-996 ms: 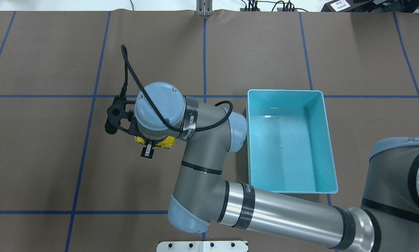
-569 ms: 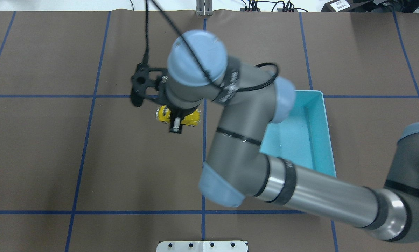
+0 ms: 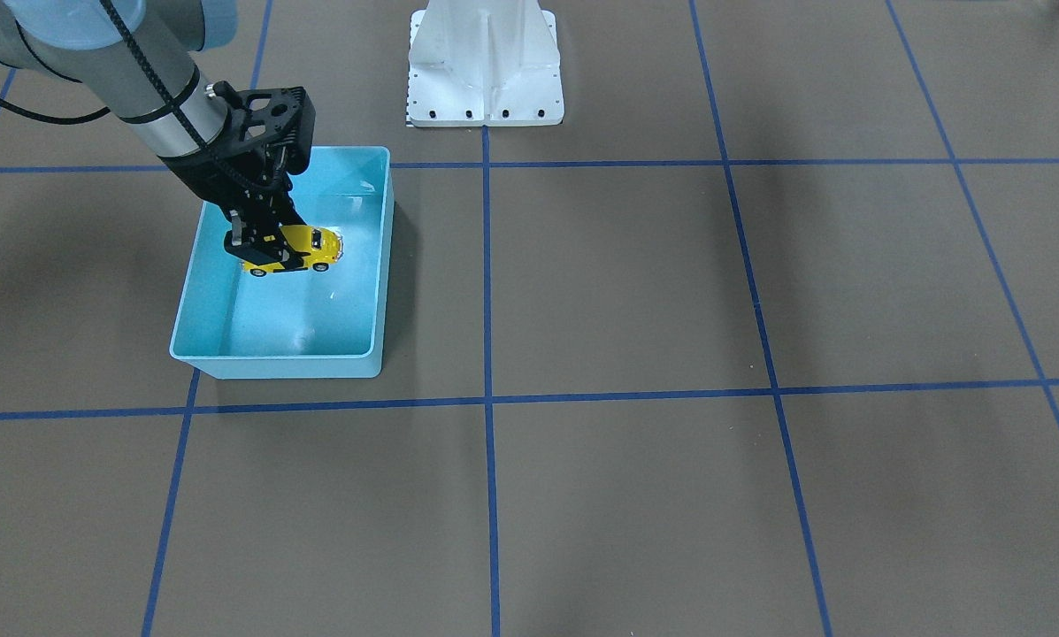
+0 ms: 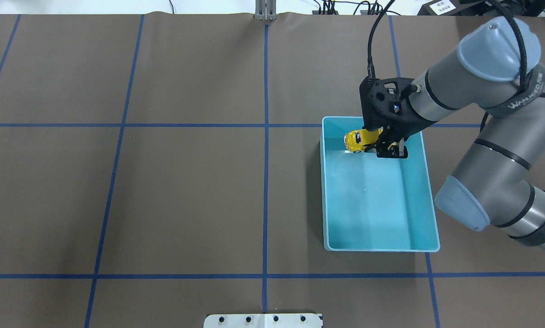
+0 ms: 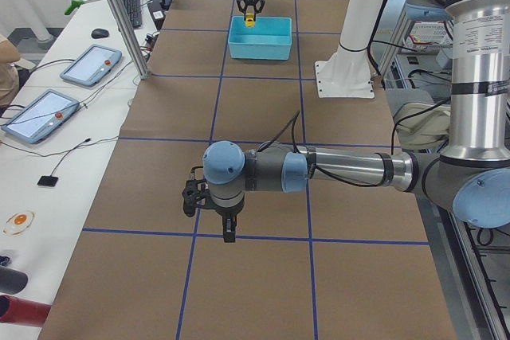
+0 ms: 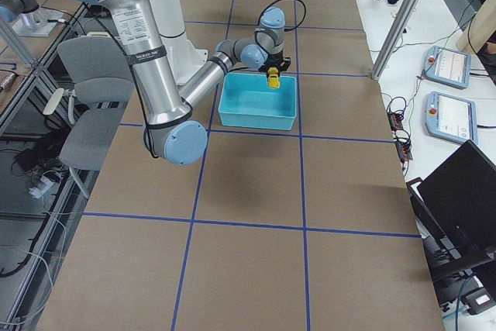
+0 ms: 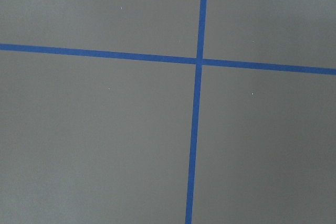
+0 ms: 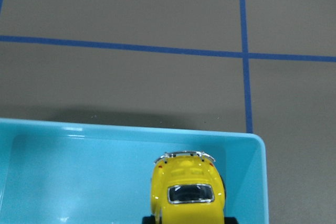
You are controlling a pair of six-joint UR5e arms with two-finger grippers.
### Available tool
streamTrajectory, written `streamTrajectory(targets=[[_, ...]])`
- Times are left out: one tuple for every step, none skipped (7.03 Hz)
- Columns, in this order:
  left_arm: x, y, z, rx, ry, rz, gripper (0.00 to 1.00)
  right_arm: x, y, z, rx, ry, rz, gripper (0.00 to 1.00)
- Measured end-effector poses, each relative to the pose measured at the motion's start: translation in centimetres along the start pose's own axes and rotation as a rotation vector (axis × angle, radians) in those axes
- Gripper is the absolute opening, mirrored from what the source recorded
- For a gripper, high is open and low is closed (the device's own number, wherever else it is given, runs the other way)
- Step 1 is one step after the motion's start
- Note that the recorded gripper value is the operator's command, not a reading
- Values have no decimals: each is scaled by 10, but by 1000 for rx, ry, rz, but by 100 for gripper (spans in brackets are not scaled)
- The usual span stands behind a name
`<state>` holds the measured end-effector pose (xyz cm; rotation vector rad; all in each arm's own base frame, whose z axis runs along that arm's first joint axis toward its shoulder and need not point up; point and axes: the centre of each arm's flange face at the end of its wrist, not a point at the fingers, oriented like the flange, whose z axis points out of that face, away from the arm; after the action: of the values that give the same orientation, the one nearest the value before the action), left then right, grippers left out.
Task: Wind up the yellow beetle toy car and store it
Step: 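Lift the car with the right gripper and carry it into the blue bin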
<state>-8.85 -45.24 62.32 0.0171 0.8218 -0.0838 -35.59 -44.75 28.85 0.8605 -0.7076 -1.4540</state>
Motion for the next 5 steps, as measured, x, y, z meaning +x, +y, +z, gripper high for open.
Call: streamTrajectory(targets=[[0,0,0,0,0,0,100,-16,8,25,-7,-9,-8,0],[0,0,0,-1,0,0,100,-28,14,45,-11,-14,-6,0],[0,0,0,-1,0,0,100,-36,19,65,-16,-24,-1,0],[0,0,0,-1,0,0,100,-42,21,82,-21,-33,-4,0],[0,0,0,-1,0,0,100,-47,22,93,-30,-40,-7,0]])
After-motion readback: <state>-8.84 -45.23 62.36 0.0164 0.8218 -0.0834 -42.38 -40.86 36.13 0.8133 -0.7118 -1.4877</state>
